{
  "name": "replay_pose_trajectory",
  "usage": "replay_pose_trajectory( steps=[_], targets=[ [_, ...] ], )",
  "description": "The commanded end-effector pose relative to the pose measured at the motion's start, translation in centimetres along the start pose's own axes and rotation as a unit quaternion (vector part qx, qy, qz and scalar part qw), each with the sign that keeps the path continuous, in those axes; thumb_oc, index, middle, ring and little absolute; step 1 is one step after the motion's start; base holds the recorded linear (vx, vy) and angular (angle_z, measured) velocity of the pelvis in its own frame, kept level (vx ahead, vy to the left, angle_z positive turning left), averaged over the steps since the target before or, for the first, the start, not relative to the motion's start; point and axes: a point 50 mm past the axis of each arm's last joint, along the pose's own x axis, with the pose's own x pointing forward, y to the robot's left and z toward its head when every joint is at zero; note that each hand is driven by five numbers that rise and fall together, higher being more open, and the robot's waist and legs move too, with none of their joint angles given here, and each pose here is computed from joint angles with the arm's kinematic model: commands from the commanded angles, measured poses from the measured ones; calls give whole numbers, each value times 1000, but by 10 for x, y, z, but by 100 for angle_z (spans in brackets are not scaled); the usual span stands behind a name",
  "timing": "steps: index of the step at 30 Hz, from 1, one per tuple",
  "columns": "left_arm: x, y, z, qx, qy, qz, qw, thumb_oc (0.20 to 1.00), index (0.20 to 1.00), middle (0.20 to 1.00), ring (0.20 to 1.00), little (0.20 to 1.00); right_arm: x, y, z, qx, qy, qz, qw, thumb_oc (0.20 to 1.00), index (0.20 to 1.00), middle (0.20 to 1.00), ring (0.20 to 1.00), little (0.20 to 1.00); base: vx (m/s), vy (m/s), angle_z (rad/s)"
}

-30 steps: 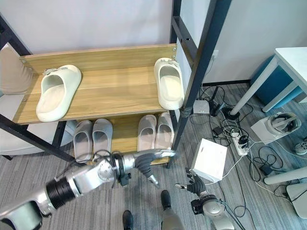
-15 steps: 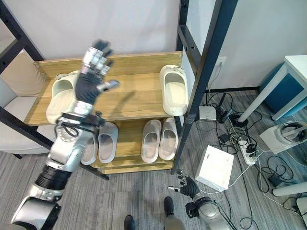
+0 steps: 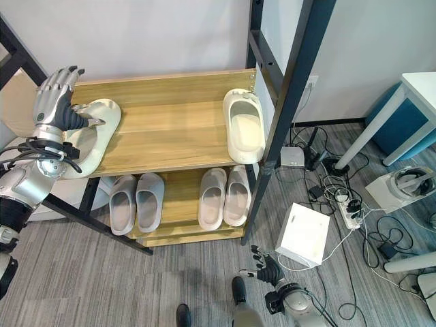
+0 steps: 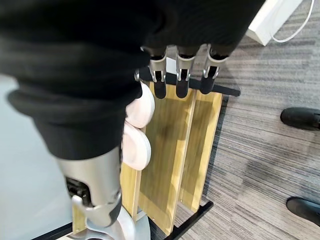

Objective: Arrange the slippers neatly on the shoe rack.

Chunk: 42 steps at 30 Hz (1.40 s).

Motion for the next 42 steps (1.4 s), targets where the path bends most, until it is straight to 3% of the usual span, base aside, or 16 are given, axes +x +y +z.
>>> replay_pose_trajectory(
  steps=[1,4,14,19,27,28,33,34,35,36,42],
  targets=[
    [32,41,3,48,0,78,996,1000,1000,1000,1000,1000,7,0,33,7,-79,4,997,1000,1000,1000,1000,1000,0,0,0],
    [31,40,-5,64,15,75,995,1000,1000,1000,1000,1000,8,1,33,8,-79,4,997,1000,1000,1000,1000,1000,0,0,0],
    [24,60,21,-45,-28,184,981,1000,1000,1000,1000,1000,11,7,26,4,-60,8,998,1000,1000,1000,1000,1000,0,0,0],
    [15,59,9,-59,-6,198,978,1000,1000,1000,1000,1000,11,7,23,0,-51,8,999,1000,1000,1000,1000,1000,0,0,0],
    [11,52,-31,68,47,131,988,1000,1000,1000,1000,1000,9,6,21,1,-51,10,999,1000,1000,1000,1000,1000,-1,0,0],
    [12,48,-39,133,48,98,985,1000,1000,1000,1000,1000,8,5,20,0,-51,9,999,1000,1000,1000,1000,1000,0,0,0],
    [21,35,-36,148,63,56,985,1000,1000,1000,1000,1000,7,4,22,6,-58,5,998,1000,1000,1000,1000,1000,7,2,-2],
    [23,35,-35,145,63,56,986,705,705,705,705,705,6,4,21,7,-58,4,998,1000,1000,1000,1000,1000,0,0,0],
    [24,34,-34,144,65,53,986,517,517,517,517,517,6,4,22,8,-58,4,998,1000,1000,1000,1000,1000,0,0,0],
    [26,33,-33,143,66,49,986,200,200,200,200,200,6,3,22,9,-59,2,998,1000,1000,1000,1000,1000,5,3,-3],
    [33,27,-33,132,94,18,987,200,200,200,200,200,1,1,17,21,-55,-4,998,1000,1000,1000,1000,1000,12,8,-8]
  ],
)
